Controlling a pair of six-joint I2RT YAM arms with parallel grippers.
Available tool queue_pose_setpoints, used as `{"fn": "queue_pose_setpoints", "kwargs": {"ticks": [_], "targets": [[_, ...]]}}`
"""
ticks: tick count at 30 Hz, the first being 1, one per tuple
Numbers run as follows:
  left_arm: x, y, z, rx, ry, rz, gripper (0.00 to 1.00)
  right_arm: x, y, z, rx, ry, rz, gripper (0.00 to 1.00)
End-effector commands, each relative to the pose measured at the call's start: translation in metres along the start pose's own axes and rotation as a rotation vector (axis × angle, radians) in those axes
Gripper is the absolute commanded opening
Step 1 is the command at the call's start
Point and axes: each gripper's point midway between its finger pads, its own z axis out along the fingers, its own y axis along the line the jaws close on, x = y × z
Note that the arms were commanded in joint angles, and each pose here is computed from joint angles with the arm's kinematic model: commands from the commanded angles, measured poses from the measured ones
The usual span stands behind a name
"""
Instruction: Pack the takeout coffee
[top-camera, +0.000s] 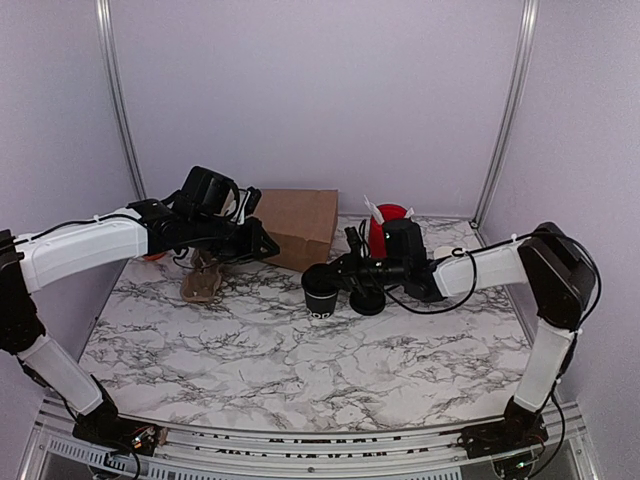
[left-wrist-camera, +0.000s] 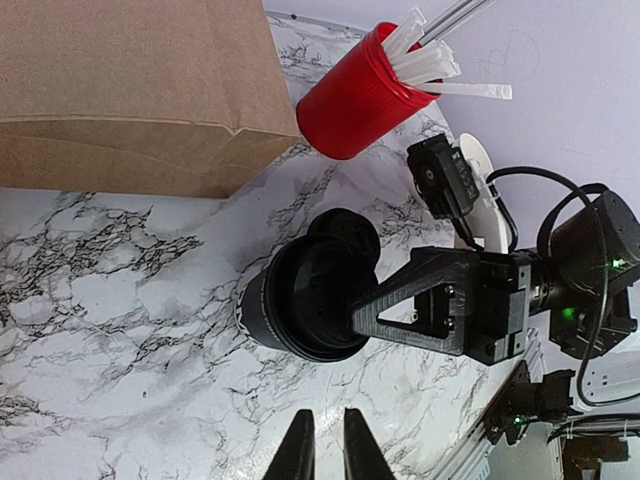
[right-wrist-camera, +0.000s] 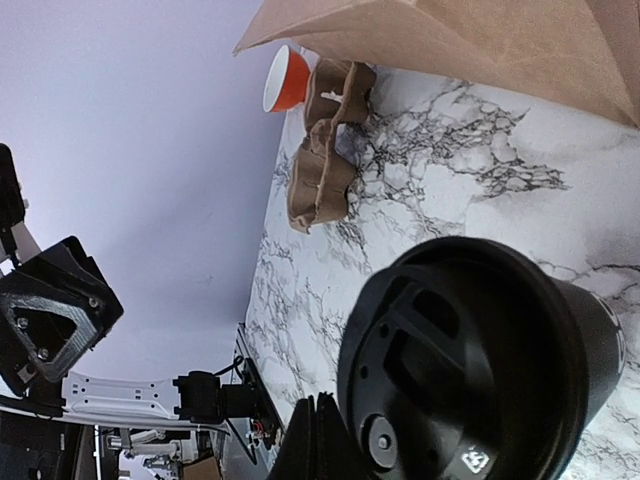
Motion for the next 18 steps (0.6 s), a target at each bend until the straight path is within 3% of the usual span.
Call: {"fn": "queue_pose_setpoints", "kwargs": {"ticks": [1,6,13,18], "targets": [[0.001,-0.001,0.002,0.016,0.000,0.005,0.11,-0.029,0.054,-0.016,-0.063,-0.072,-0.108,0.00],[0.002,-0.001,0.004,0.022,0.004,0.003,0.11,-0.026,0.035,-0.020,-0.036,-0.077,-0.085,0.00],[0.005,0.001,0.008,0.025,0.013,-0.004,0.11,-0.006,-0.031,-0.011,0.022,-0.054,0.031,0.00],[0.007,0.001,0.008,0.025,0.015,-0.003,0.11,-0.002,-0.039,-0.009,-0.004,-0.051,0.062,0.00]]}}
